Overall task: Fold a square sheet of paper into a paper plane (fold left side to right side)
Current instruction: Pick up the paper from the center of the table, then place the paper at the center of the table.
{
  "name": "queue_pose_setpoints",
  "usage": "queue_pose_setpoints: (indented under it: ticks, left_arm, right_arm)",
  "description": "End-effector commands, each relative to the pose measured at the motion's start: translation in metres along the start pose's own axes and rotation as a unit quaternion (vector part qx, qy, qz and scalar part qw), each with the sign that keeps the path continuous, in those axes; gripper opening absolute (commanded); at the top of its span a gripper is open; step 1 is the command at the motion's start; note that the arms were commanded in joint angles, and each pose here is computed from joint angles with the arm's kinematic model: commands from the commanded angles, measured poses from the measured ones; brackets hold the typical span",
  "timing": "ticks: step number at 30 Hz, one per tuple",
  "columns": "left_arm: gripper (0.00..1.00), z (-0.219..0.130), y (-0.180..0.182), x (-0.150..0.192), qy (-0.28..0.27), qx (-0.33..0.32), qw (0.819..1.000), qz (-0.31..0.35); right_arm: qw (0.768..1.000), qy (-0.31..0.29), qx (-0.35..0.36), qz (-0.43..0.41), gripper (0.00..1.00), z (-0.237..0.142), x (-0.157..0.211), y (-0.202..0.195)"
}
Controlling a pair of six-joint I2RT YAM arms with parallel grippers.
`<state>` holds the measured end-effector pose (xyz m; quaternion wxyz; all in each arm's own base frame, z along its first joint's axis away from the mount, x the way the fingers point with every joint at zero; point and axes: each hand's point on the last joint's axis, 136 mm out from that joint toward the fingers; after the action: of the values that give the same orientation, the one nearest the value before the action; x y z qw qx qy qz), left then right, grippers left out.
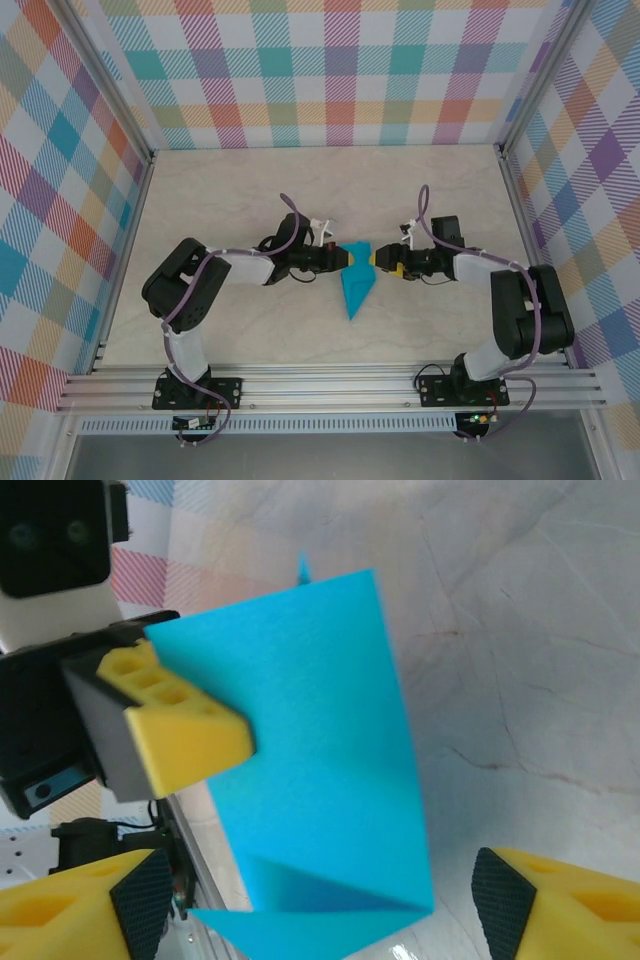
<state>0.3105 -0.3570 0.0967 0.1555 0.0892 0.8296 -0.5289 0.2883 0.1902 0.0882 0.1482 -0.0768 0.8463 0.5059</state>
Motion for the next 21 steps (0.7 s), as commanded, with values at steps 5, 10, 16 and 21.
queue_pose_setpoints:
  ticks: [5,10,16,21]
  left_arm:
    - [0.00,-0.012,-0.029,-0.005,-0.002,0.056,0.997,0.054]
    - [0.00,-0.009,-0.023,-0.006,0.001,0.050,0.998,0.049]
    - [0.00,-0.003,-0.008,-0.007,0.003,0.031,0.999,0.036]
    - [0.03,0.000,-0.001,-0.011,0.005,0.022,0.999,0.028]
  right_arm:
    - [0.996,0.004,-0.080,-0.027,0.70,0.009,-0.012,0.012]
    - [0.996,0.007,-0.082,-0.017,0.52,0.011,-0.009,0.008]
    - [0.997,0.009,-0.072,0.001,0.33,0.014,-0.003,-0.001]
    - [0.998,0.011,-0.061,0.012,0.20,0.016,-0.001,-0.007]
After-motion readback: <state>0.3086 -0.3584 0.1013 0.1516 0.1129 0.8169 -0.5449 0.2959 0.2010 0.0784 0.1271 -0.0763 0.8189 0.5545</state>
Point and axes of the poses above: each hand's point on the last joint's axis, 136 mm out from that joint toward the fingers, its own z axis out along the fingers, its own y axis along the line the jaws close on, x = y × z, and after that the axes turned 3 degrees about -z, right-handed
